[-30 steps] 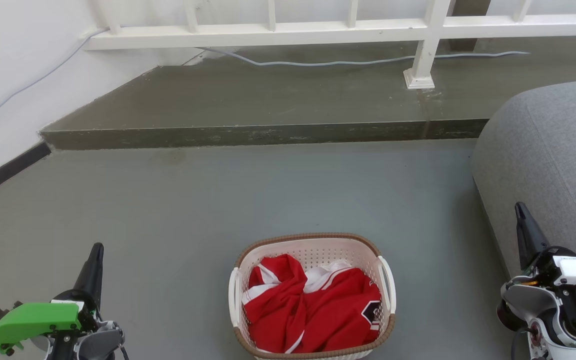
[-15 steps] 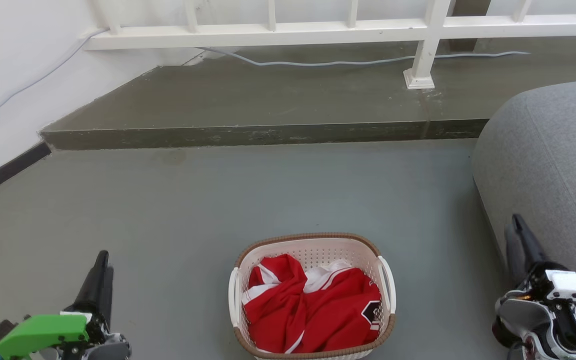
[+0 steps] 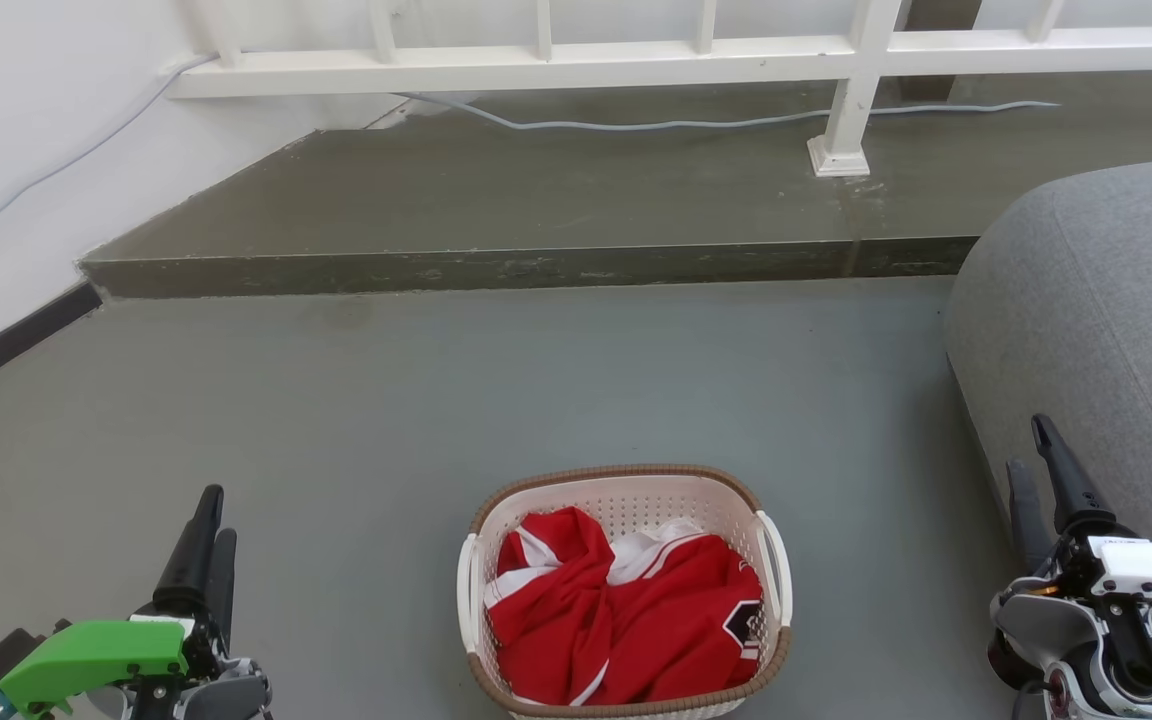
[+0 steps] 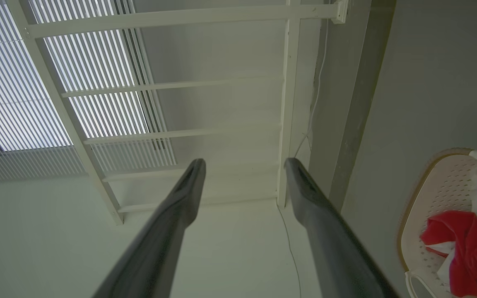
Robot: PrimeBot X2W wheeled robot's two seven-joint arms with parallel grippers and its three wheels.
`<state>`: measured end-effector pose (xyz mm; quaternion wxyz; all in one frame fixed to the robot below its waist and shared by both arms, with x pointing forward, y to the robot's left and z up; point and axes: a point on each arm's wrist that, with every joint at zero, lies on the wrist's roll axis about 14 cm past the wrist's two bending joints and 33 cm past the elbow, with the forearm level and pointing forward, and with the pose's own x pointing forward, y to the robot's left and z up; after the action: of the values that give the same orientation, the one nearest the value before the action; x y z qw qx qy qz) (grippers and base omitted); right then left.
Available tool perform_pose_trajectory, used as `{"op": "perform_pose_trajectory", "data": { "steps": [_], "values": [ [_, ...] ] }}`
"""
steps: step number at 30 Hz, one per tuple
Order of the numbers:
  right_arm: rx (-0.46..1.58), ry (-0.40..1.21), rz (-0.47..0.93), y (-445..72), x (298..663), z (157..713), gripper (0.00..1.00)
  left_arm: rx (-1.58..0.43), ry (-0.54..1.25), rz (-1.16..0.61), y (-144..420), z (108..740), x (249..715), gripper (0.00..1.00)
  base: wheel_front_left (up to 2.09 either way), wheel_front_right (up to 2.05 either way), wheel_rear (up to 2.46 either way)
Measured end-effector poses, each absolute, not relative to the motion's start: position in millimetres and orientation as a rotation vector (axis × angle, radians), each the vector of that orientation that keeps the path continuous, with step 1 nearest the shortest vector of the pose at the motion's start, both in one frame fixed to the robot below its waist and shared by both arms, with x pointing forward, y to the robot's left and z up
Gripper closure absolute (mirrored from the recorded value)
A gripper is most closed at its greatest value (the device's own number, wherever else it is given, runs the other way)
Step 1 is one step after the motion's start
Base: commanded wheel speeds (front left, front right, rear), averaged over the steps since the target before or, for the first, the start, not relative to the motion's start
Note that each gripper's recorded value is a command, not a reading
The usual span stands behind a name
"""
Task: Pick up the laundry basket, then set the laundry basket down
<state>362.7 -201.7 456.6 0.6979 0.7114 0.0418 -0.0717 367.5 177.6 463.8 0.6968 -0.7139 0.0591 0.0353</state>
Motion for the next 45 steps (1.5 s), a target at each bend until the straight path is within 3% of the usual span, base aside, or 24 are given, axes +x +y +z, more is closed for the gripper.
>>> {"op": "perform_pose_trajectory", "data": {
  "steps": [15, 45],
  "values": [
    [1.472, 0.069, -0.153, -205, 368, 464, 0.00, -1.514, 0.106, 0.050, 171, 475, 375, 0.00, 0.00, 0.00, 0.00],
    [0.786, 0.063, -0.009, -192, 390, 492, 0.00, -0.749, 0.040, -0.162, 145, 519, 395, 0.00, 0.00, 0.00, 0.00]
  ]
}}
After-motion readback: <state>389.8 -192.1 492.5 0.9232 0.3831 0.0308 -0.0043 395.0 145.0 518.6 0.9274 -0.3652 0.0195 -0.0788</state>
